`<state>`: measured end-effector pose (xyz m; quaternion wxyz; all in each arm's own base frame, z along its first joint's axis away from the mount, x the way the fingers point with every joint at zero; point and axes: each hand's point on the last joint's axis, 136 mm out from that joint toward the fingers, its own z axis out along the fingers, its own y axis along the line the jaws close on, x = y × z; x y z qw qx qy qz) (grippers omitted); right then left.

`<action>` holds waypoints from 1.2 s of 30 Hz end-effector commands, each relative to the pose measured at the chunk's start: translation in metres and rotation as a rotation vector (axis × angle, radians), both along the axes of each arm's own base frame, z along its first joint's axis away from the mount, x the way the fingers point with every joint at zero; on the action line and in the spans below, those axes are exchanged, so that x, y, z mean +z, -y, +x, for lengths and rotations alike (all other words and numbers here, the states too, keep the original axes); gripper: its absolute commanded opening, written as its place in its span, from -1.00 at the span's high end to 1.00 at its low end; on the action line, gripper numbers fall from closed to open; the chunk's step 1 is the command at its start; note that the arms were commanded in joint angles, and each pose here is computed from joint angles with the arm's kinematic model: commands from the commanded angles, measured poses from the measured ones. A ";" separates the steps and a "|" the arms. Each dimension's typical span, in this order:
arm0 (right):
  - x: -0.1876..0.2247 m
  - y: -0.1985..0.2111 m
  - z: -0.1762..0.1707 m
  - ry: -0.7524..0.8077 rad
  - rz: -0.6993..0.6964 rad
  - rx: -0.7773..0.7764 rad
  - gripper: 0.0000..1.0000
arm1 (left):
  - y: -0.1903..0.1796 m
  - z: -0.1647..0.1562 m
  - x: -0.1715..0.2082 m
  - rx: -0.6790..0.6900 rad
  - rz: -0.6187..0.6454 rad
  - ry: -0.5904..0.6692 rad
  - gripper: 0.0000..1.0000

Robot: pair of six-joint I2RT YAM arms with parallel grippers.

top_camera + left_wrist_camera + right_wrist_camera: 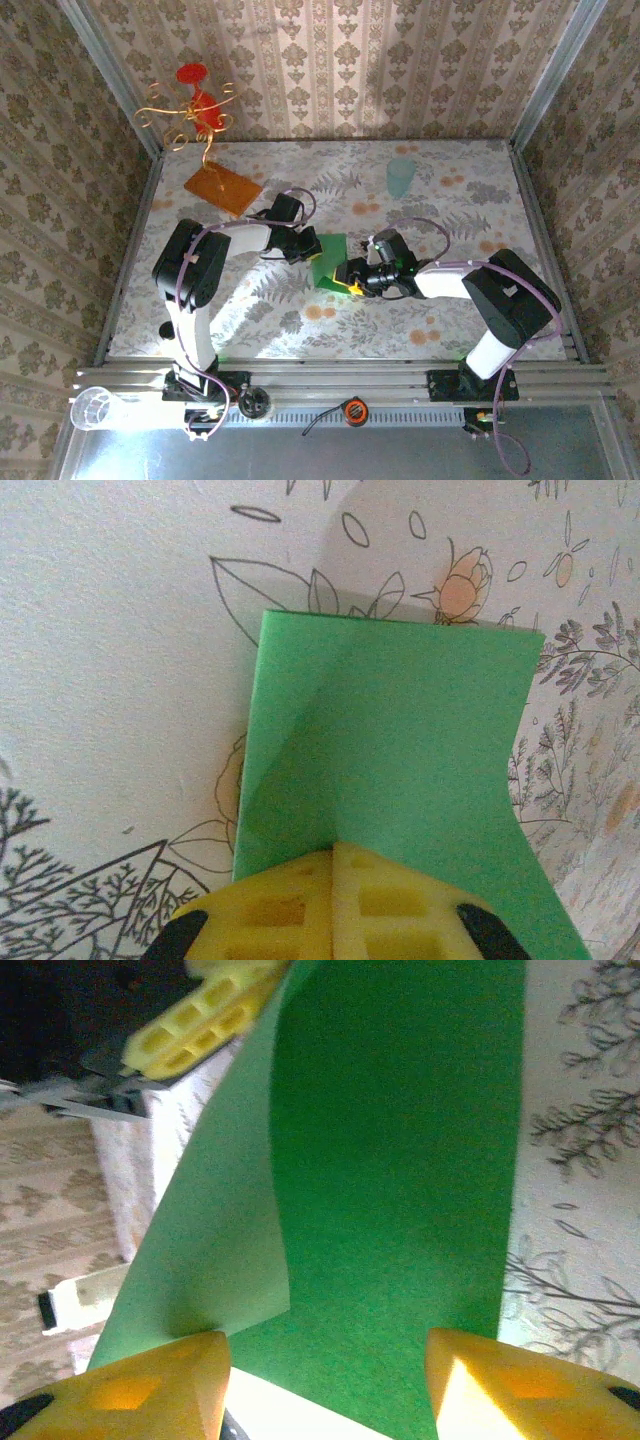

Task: Fold a paper plane with a square sheet of paper (pick it up from the middle)

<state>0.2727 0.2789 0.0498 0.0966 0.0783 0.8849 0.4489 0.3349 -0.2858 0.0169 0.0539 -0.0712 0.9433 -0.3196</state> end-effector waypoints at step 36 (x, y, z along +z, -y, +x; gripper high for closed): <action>0.044 -0.005 0.012 0.100 0.268 -0.071 -0.22 | -0.042 -0.025 -0.068 0.051 0.210 -0.137 0.84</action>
